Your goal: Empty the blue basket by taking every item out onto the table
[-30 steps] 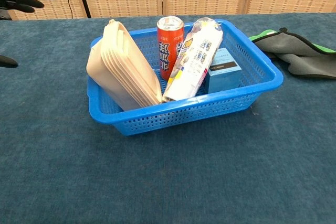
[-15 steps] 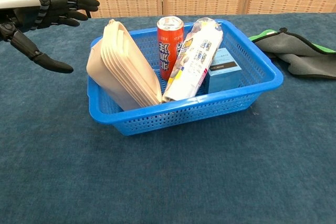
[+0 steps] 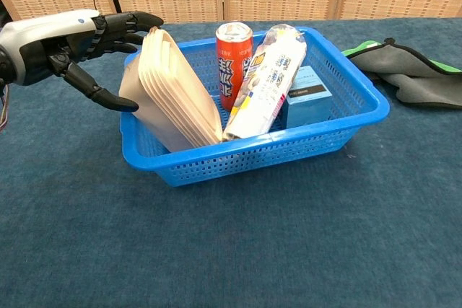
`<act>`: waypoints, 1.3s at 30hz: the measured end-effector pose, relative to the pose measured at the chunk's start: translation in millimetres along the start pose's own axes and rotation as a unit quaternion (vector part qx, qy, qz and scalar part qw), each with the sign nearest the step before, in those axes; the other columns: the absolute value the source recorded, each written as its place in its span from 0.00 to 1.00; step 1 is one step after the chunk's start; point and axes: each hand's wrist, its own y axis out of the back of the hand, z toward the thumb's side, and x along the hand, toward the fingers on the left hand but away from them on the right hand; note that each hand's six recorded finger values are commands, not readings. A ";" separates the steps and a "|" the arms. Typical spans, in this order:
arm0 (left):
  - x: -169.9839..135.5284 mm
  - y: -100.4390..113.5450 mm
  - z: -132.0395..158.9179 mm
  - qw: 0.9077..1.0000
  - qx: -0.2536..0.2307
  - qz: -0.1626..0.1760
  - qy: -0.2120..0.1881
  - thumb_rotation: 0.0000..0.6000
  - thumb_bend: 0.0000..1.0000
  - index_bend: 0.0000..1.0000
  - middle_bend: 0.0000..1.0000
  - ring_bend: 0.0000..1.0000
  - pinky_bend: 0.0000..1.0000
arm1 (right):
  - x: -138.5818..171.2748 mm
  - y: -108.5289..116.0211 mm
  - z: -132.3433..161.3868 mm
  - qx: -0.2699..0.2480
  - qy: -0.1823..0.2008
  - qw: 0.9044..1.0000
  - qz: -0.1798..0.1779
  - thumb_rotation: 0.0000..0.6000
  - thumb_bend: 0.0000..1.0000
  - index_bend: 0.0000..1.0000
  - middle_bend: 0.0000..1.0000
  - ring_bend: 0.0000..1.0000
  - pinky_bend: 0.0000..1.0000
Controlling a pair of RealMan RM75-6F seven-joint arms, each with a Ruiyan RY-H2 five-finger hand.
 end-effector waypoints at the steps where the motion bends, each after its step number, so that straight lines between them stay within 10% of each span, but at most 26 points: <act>1: 2.2 -3.2 0.9 1.000 -0.005 0.000 -0.002 1.00 0.00 0.00 0.00 0.00 0.00 | 0.2 0.3 0.5 0.000 0.001 1.000 0.000 1.00 0.00 0.00 0.00 0.00 0.00; 4: 7.5 -10.7 3.4 1.000 -0.019 0.003 -0.008 1.00 0.01 0.00 0.00 0.00 0.08 | 0.7 1.4 0.9 0.000 0.002 1.000 -0.003 1.00 0.00 0.00 0.00 0.00 0.00; 7: 10.3 -12.8 4.9 0.999 -0.030 0.015 -0.011 1.00 0.23 0.00 0.00 0.01 0.30 | 0.9 2.4 0.8 -0.001 0.002 1.000 -0.004 1.00 0.00 0.00 0.00 0.00 0.00; 12: 14.7 -13.2 7.1 0.997 -0.051 0.052 -0.014 1.00 0.47 0.32 0.12 0.21 0.51 | 1.1 3.9 0.4 -0.005 0.002 1.000 -0.006 1.00 0.00 0.00 0.00 0.00 0.00; 29: 0.7 36.5 41.7 0.984 -0.078 0.136 -0.079 1.00 0.52 0.43 0.22 0.27 0.53 | 1.9 4.6 2.6 -0.004 0.003 1.000 -0.010 1.00 0.00 0.00 0.00 0.00 0.00; 39: -25.1 141.3 35.3 0.963 -0.042 0.252 -0.081 1.00 0.52 0.43 0.22 0.27 0.53 | 4.7 6.5 6.8 -0.002 0.009 1.000 -0.013 1.00 0.00 0.00 0.00 0.00 0.00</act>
